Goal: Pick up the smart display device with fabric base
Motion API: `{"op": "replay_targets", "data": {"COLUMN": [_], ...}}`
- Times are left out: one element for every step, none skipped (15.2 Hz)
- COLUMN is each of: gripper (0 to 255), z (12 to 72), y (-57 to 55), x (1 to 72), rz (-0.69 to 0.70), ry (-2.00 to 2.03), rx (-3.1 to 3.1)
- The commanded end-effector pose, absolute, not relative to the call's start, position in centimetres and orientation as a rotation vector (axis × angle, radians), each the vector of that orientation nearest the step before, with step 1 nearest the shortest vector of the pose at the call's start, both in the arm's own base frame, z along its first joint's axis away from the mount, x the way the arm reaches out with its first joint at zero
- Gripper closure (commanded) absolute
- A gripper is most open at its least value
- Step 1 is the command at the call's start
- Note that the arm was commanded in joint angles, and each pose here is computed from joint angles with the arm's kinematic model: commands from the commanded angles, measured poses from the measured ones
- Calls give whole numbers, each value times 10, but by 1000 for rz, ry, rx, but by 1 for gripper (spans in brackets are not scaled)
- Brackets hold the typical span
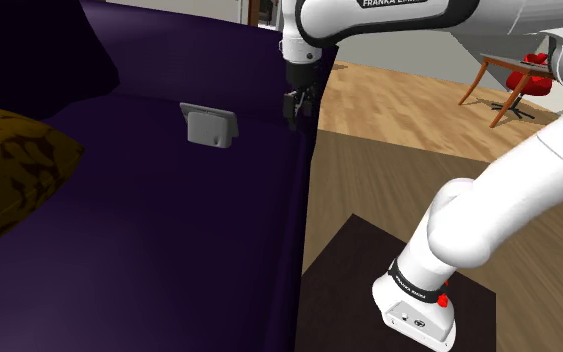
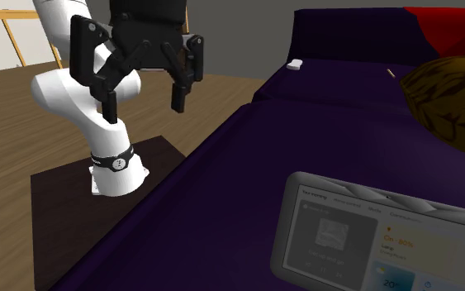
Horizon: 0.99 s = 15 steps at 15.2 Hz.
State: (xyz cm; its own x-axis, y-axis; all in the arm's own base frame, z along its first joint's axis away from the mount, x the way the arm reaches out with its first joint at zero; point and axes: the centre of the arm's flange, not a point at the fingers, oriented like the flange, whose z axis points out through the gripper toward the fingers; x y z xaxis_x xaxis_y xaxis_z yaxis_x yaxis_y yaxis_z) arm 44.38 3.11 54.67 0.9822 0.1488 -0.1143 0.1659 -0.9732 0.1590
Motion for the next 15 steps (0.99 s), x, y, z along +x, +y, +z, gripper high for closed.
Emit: {"op": "replay_targets", "data": {"gripper": [0, 0, 0, 0, 0, 0, 0, 0, 0, 0, 0, 0, 0, 0, 0], "z": [546, 546, 545, 545, 545, 544, 544, 544, 544, 543, 543, 543, 543, 543, 543], "y": [38, 42, 45, 49, 53, 57, 62, 66, 71, 76, 81, 87, 92, 98, 104], "x": [467, 479, 491, 503, 515, 527, 539, 550, 562, 573, 585, 596, 607, 618, 629], "rz": [-142, -137, -132, -127, -122, -117, -112, -107, -102, -97, -92, -87, -82, -77, -72], "ry": [289, 314, 339, 365, 390, 415, 440, 465, 490, 515, 541, 566, 591, 616, 640], "rx": [2957, 2955, 2952, 2950, 2947, 2944, 2941, 2938, 2935, 2931, 2927, 2923, 2919, 2914, 2909]}}
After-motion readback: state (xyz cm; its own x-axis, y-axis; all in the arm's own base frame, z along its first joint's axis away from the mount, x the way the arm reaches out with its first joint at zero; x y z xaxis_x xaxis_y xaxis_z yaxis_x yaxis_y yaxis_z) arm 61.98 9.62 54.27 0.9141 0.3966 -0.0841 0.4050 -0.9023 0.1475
